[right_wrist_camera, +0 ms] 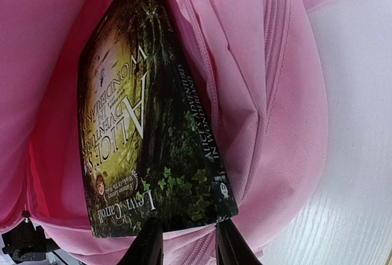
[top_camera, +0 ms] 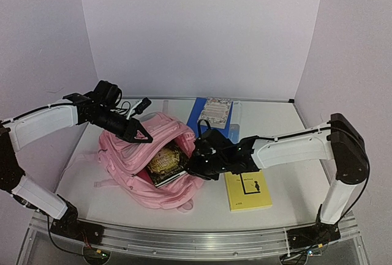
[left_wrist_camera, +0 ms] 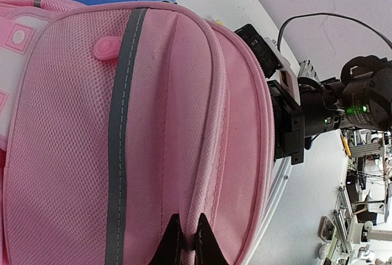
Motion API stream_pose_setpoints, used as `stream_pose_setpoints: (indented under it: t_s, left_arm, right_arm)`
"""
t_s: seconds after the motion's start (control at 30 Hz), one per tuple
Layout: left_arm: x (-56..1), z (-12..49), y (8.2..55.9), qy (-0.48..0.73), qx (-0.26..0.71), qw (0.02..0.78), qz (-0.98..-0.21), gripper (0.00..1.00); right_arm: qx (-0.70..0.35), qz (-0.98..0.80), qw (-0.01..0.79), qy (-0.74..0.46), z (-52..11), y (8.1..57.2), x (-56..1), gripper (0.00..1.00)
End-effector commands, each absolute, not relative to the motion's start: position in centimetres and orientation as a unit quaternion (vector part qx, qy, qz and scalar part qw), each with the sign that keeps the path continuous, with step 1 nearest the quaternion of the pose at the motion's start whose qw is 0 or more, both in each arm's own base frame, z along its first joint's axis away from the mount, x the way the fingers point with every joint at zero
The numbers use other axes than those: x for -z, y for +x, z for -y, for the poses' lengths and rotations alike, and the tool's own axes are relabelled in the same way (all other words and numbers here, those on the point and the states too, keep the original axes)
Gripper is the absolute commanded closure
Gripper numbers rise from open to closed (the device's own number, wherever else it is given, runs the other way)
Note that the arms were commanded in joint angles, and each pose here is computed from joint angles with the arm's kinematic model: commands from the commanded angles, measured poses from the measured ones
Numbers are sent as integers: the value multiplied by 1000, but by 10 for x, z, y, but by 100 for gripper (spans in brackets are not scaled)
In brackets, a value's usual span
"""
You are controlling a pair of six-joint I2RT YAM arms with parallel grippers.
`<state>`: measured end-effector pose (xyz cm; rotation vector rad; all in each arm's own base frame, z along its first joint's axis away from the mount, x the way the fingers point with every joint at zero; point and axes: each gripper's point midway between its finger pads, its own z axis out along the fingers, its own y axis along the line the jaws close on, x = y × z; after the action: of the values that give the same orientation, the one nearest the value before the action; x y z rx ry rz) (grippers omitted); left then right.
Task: Pack the student bag
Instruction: Place the book in the student bag.
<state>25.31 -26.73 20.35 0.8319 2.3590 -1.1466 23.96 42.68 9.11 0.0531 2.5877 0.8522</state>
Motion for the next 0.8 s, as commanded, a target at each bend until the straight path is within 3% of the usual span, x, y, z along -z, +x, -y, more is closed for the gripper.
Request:
stream_pose_setpoints:
  t_s: [0.0,0.57,0.77]
  left_arm:
    - [-262,284,258,340,453,270,-779,100]
    - [-256,287,259,340,462,256,-778,100]
    - [-255,287,260,338,458,257,-781,100]
  right_arm:
    - [-332,-909,251,5,-454,258,-117,70]
    - [-331,-899,285,-37,-505,288,-116,70]
    - [-342,-899,273,-31,-497,279,-124,64]
